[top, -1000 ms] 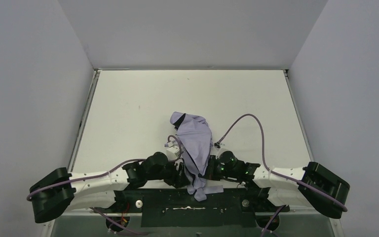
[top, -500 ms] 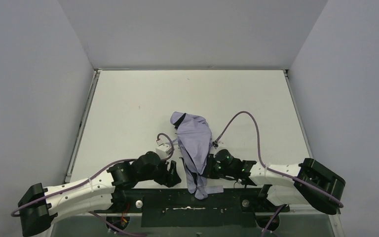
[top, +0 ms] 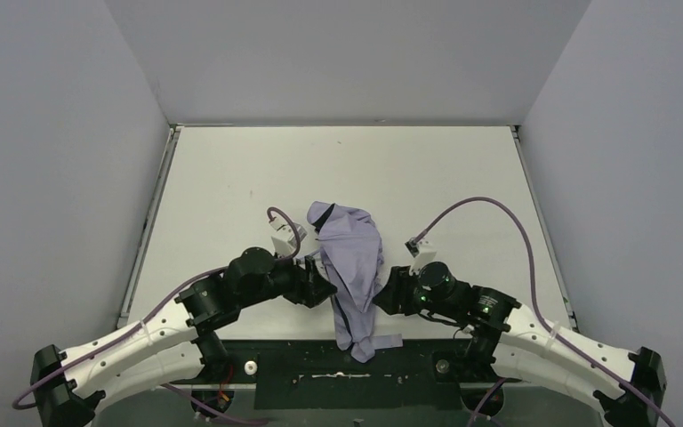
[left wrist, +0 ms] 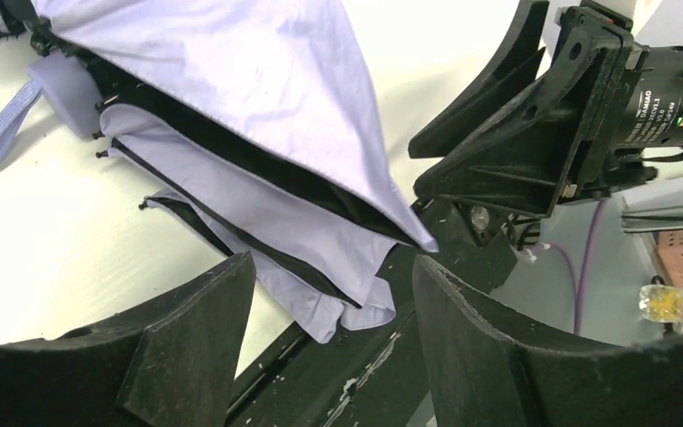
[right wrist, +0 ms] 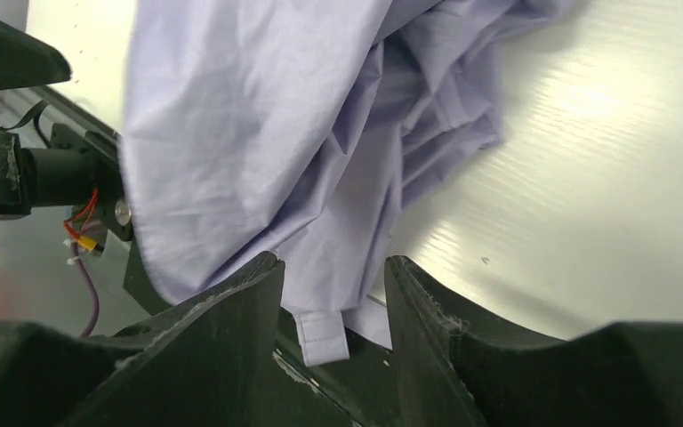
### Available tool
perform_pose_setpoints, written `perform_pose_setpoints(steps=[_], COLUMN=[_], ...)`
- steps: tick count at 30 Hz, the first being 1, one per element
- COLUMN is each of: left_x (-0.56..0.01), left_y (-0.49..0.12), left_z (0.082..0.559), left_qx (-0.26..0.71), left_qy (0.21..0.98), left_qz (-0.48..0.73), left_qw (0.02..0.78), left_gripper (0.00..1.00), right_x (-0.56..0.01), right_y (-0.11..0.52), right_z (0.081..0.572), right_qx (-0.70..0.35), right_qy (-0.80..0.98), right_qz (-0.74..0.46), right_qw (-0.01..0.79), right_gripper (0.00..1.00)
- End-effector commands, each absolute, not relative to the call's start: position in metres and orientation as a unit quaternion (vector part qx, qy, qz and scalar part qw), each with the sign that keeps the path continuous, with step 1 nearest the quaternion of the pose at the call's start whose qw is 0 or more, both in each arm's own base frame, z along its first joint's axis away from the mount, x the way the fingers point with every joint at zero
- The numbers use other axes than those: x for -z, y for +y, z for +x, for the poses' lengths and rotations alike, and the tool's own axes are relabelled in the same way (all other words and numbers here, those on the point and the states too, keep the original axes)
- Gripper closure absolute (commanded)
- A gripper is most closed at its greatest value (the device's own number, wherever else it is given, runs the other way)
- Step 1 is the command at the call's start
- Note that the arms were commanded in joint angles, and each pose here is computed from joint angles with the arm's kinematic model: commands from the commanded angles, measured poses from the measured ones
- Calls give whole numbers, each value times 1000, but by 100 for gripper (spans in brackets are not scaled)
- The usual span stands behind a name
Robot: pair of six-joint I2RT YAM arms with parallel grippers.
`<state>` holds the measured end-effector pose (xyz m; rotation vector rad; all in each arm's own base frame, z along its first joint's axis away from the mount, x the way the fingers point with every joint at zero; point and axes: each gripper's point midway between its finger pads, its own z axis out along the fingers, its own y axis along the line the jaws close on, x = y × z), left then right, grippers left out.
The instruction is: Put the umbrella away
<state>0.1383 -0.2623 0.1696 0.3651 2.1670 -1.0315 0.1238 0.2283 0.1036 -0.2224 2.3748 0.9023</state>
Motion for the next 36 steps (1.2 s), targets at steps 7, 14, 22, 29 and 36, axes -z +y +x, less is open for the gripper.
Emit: perform_pose_setpoints(steps=[7, 14, 22, 29, 36], left_x=[-197, -171, -168, -154, -163], left_y=[-294, -316, -337, -341, -332], left_z=[150, 156, 166, 173, 169], left_qx=[413, 398, 409, 390, 394], left_qy=[833, 853, 848, 861, 852], left_qz=[108, 92, 89, 90, 122], left_qw=[351, 324, 325, 314, 324], left_gripper=[19, 19, 19, 50, 87], right_x=[-133, -137, -136, -135, -146], right_y=[172, 177, 177, 177, 180], right_z=[141, 144, 144, 144, 148], right_qx=[-238, -250, -251, -251, -253], right_qy=[900, 896, 896, 896, 891], right_qz=[-34, -26, -21, -20, -28], right_qw=[364, 366, 367, 366, 375], right_gripper=[51, 50, 50, 50, 51])
